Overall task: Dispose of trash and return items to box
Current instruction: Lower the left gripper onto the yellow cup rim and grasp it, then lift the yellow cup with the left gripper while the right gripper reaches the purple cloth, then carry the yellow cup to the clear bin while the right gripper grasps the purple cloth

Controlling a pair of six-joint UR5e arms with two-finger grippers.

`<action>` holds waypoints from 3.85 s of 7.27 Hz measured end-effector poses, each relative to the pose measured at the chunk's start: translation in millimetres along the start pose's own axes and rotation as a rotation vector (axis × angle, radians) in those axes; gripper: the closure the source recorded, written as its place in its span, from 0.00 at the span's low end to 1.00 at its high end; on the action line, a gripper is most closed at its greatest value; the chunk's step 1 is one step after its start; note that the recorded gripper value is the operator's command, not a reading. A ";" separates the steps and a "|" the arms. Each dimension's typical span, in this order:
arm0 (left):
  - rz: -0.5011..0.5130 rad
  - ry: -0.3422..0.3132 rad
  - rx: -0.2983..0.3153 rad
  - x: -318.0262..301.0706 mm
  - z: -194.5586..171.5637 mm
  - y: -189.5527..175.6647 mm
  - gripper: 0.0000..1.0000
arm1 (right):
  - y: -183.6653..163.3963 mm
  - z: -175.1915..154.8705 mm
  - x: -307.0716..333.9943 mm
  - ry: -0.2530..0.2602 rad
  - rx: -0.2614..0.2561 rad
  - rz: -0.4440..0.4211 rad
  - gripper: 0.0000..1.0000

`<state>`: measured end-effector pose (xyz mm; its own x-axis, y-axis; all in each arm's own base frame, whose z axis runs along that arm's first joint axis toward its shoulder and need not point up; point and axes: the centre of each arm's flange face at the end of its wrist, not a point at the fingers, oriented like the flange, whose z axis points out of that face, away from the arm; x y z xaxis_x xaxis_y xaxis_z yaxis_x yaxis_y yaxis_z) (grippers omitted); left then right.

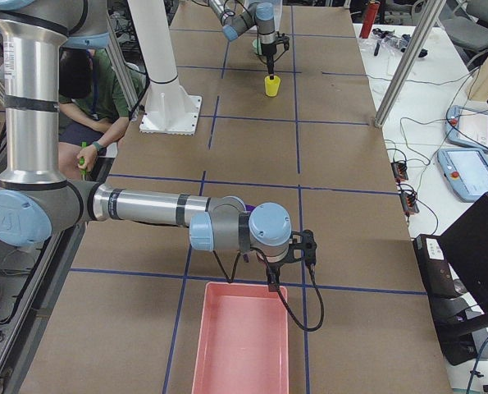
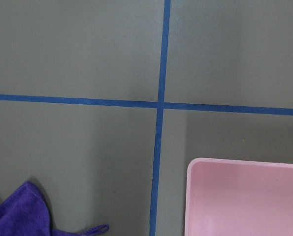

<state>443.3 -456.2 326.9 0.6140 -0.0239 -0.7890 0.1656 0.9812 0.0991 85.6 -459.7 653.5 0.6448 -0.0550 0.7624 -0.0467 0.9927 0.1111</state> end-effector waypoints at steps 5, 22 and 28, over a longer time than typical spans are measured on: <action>-0.008 0.010 0.001 -0.2 6.6 -1.3 1.00 | -0.5 -1.2 -3.5 -0.020 0.002 -0.002 0.00; 0.435 -0.320 0.087 -368.2 -266.6 -206.5 1.00 | 104.2 189.2 -253.2 0.099 -0.048 0.192 1.00; 0.493 -0.358 0.027 -464.5 -256.1 -199.1 1.00 | 97.4 132.4 -298.1 0.041 -0.045 0.189 1.00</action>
<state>-72.5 -591.5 518.3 0.8442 0.3640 -0.3935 -0.1872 0.8880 0.4199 -212.2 -360.8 521.5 0.6580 0.1363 0.7406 -0.1363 0.9888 -0.0610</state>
